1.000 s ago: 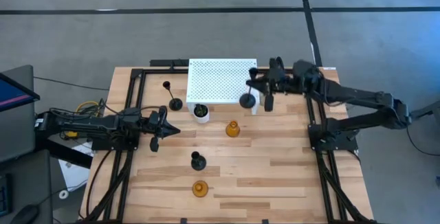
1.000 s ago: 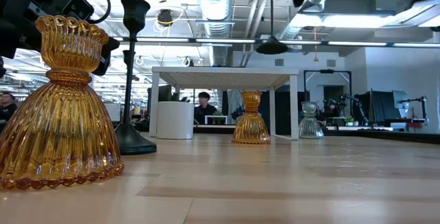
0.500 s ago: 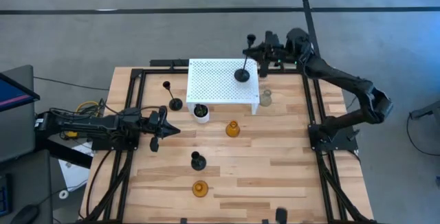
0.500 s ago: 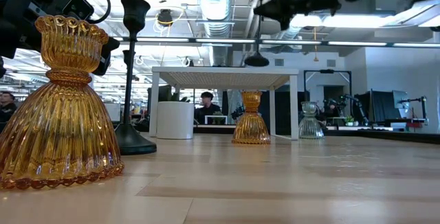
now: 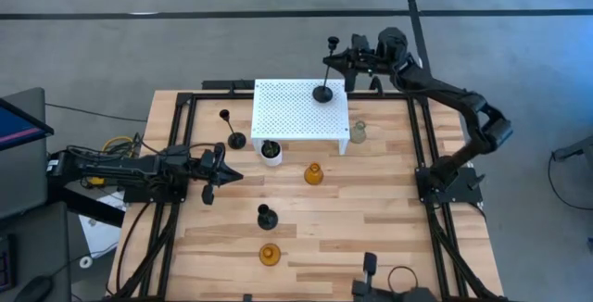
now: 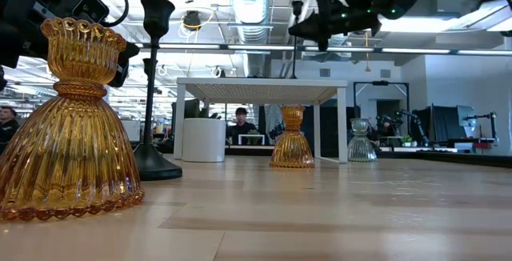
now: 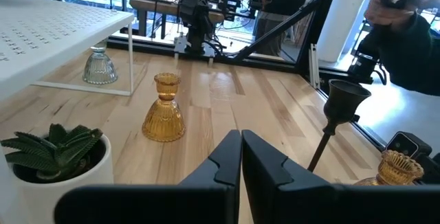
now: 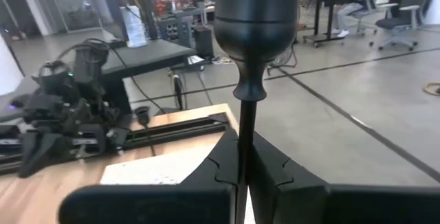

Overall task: Pick & Place candle stick holders
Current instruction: Put the top right black candle holder on the shelf

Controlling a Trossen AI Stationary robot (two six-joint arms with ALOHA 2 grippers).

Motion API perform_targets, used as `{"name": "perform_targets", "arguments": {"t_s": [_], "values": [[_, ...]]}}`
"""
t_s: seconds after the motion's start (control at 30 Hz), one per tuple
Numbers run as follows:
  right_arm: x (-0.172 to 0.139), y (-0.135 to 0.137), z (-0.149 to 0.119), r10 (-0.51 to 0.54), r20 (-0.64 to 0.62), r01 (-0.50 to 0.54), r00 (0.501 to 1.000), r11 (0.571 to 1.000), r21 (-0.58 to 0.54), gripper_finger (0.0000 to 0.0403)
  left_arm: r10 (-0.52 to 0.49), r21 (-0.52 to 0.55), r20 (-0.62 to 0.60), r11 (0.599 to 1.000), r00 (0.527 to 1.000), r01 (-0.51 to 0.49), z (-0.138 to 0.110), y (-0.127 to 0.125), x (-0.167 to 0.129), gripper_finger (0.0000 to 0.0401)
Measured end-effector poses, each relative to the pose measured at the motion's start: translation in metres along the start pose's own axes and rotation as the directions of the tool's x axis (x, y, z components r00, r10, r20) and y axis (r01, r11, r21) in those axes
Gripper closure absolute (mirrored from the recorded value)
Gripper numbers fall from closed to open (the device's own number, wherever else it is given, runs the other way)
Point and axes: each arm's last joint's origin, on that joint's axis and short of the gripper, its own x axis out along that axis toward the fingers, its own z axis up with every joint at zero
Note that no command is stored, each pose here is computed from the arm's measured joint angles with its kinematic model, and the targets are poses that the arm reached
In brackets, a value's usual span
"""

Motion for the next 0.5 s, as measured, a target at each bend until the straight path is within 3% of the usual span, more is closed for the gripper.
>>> {"name": "perform_targets", "arguments": {"t_s": [0.33, 0.5], "values": [[0.0, -0.014, -0.003, -0.062, -0.038, 0.062, 0.997, 0.998, -0.007, 0.0403, 0.0, 0.0, 0.0, 1.0, 1.0, 0.0, 0.0, 0.0, 0.0, 0.0388], [0.003, -0.011, -0.006, -0.122, -0.073, 0.116, 0.99, 0.99, -0.078, 0.0403, 0.0, 0.0, 0.0, 1.0, 1.0, 0.0, 0.0, 0.0, 0.0, 0.0388]]}}
